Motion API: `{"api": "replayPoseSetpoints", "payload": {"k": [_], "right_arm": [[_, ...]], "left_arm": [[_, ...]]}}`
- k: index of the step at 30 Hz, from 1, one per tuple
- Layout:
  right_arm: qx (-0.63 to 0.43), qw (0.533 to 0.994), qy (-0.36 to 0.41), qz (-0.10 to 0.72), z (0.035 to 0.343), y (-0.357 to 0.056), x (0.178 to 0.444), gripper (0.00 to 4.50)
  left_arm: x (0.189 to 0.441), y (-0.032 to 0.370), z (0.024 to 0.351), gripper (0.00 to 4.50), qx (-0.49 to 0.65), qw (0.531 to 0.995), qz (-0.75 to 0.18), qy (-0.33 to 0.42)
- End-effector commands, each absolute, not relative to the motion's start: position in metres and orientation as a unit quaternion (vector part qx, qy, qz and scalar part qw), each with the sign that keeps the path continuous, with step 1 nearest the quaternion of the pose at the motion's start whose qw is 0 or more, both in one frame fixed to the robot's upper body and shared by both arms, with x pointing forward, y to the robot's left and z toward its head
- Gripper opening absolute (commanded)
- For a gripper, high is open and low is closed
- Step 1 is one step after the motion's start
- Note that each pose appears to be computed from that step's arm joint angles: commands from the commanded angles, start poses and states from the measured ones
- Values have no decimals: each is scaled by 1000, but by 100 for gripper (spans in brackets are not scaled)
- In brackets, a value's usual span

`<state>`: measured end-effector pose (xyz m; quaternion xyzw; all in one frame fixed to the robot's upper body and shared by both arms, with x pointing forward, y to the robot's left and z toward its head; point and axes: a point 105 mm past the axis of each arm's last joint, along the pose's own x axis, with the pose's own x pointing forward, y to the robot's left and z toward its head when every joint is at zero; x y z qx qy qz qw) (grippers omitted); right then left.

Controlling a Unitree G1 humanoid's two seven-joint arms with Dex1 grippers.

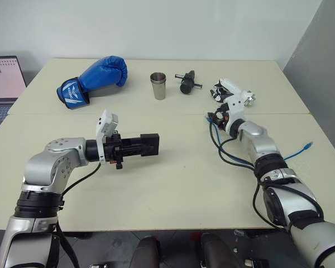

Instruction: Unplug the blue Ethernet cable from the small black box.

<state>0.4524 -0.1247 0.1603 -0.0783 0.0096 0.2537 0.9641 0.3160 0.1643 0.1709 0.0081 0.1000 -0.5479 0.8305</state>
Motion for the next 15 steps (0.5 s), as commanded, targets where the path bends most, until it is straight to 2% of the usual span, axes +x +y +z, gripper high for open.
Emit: {"api": "replayPoseSetpoints", "payload": {"k": [1, 2, 6, 9, 15], "right_arm": [[-102, 924, -43, 365, 195, -106, 422, 343], [-110, 912, -43, 393, 196, -101, 413, 364], [-146, 824, -28, 547, 197, -73, 346, 440], [-140, 784, -14, 604, 201, -59, 311, 440], [-154, 784, -5, 601, 200, -54, 307, 440]], "left_arm": [[337, 177, 190, 79, 42, 880, -472, 32], [341, 180, 191, 79, 42, 889, -455, 24], [369, 206, 188, 79, 60, 947, -316, -22], [378, 231, 171, 79, 78, 971, -226, -30], [382, 254, 138, 79, 67, 987, -148, -11]]}}
